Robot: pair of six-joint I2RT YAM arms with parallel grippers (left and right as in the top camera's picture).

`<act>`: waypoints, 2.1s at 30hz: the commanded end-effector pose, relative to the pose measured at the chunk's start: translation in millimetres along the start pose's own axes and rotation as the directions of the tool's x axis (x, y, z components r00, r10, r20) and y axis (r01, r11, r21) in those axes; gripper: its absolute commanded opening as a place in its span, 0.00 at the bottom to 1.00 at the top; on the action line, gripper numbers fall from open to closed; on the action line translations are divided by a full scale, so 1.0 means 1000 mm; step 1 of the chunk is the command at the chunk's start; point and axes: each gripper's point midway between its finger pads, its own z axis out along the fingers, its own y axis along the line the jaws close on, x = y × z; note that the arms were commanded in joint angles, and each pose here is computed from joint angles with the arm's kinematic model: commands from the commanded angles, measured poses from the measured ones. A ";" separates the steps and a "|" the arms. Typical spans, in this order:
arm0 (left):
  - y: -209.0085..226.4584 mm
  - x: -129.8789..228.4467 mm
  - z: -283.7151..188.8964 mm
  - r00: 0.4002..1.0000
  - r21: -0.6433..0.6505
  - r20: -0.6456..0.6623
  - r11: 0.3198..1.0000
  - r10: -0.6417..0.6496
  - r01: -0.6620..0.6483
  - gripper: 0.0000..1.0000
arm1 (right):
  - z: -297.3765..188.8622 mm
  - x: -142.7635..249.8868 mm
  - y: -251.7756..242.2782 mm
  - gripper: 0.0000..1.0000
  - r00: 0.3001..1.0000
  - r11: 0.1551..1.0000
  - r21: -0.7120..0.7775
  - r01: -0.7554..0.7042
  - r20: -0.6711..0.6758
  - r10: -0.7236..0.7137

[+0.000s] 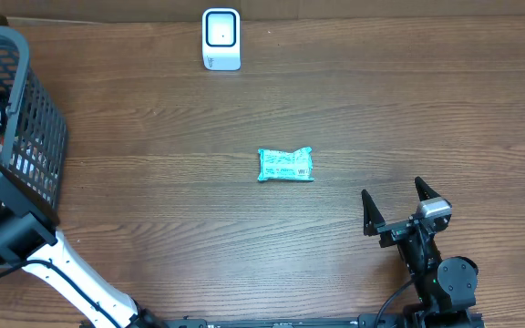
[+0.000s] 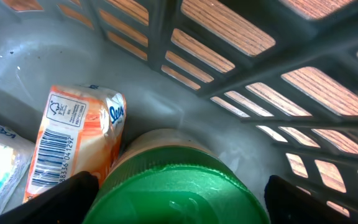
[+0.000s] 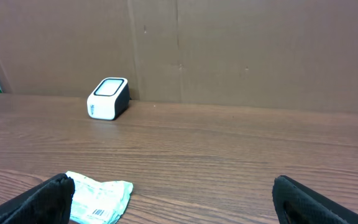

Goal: Scan the item barcode
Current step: 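Reach the left gripper into the basket and grasp the green-capped jar, then carry the green-capped jar with the left gripper to the scanner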

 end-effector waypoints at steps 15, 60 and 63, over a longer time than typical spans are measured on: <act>-0.006 -0.021 -0.045 0.997 -0.018 0.063 0.999 0.033 -0.031 0.47 | 0.000 0.002 0.000 1.00 1.000 1.000 -0.003 0.002 0.003 -0.002; -0.361 0.223 -0.200 0.551 0.385 -0.196 0.580 0.811 -0.718 0.43 | 0.000 0.002 0.000 1.00 1.000 1.000 -0.003 0.002 0.003 -0.002; -0.371 0.242 -0.168 0.495 0.392 -0.269 0.563 0.826 -0.727 0.40 | 0.000 0.002 0.000 1.00 1.000 1.000 -0.003 0.002 0.003 -0.002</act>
